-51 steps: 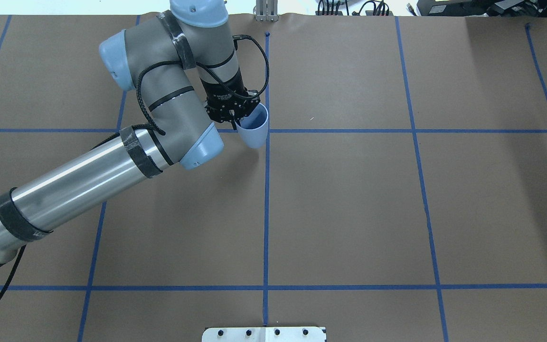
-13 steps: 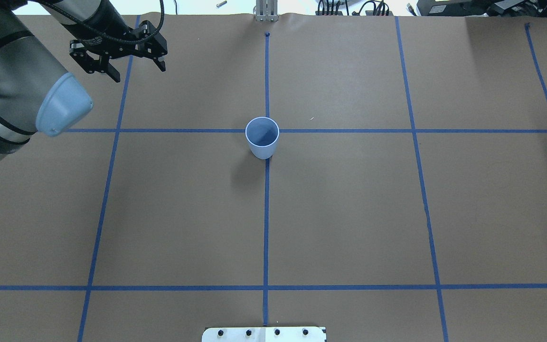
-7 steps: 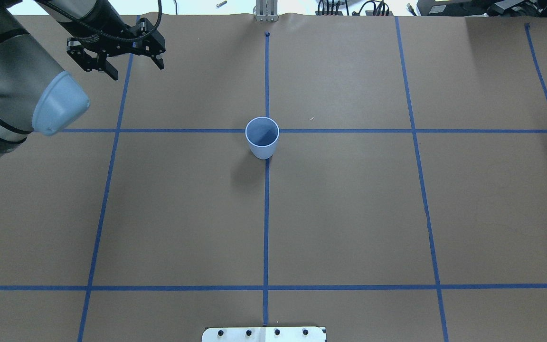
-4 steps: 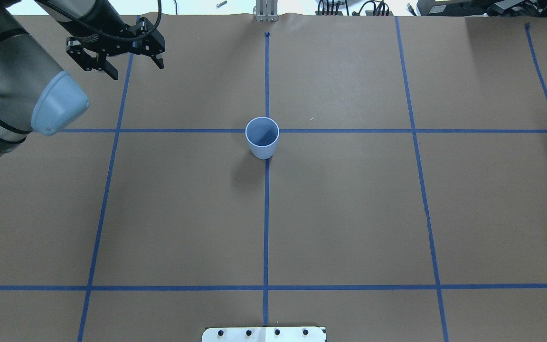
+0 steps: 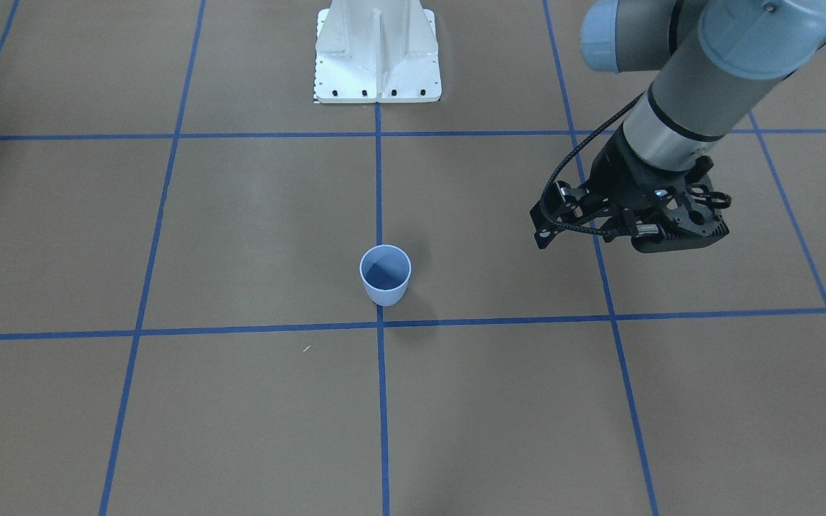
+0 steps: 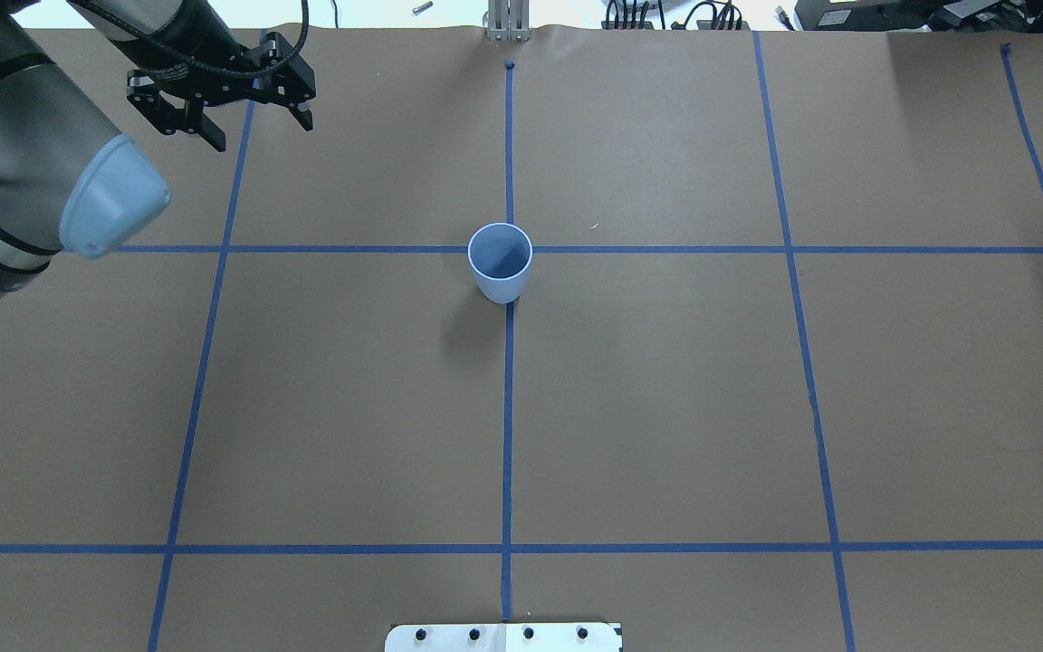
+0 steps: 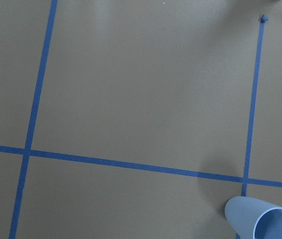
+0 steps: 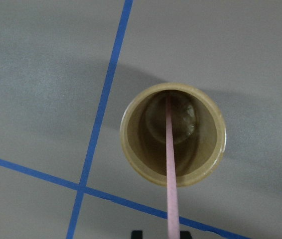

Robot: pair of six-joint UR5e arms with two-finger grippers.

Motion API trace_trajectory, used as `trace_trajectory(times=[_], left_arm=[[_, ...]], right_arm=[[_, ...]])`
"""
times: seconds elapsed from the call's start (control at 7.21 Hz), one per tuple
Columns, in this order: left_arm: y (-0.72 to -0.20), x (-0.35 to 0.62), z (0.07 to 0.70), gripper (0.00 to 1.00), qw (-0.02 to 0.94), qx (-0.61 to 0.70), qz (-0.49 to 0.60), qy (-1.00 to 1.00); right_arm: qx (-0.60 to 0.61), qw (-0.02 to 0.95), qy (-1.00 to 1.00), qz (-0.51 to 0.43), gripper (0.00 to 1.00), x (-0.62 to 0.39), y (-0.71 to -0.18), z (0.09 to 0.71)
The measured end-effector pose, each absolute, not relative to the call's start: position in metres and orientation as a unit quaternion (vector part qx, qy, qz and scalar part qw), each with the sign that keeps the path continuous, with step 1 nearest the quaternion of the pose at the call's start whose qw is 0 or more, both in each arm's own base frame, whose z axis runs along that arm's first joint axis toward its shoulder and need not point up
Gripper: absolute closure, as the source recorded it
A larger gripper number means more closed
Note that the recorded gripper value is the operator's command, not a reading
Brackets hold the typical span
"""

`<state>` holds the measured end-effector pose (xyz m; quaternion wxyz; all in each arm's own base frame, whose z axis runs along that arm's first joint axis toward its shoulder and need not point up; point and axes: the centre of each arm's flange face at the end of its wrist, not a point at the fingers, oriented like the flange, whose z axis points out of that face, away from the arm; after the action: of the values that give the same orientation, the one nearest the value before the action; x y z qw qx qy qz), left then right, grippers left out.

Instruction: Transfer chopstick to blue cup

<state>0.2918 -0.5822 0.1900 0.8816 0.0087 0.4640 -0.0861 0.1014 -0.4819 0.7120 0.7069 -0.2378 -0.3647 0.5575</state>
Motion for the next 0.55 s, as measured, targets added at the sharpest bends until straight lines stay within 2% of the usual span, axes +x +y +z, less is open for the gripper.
trace_trajectory(times=[0.55], left_arm=[[-0.5821, 0.2918, 0.1899, 0.02, 0.882, 0.008, -0.086, 0.464]], right_arm=[[-0.231, 0.707, -0.368, 0.557, 0.89, 0.102, -0.4778, 0.7037]])
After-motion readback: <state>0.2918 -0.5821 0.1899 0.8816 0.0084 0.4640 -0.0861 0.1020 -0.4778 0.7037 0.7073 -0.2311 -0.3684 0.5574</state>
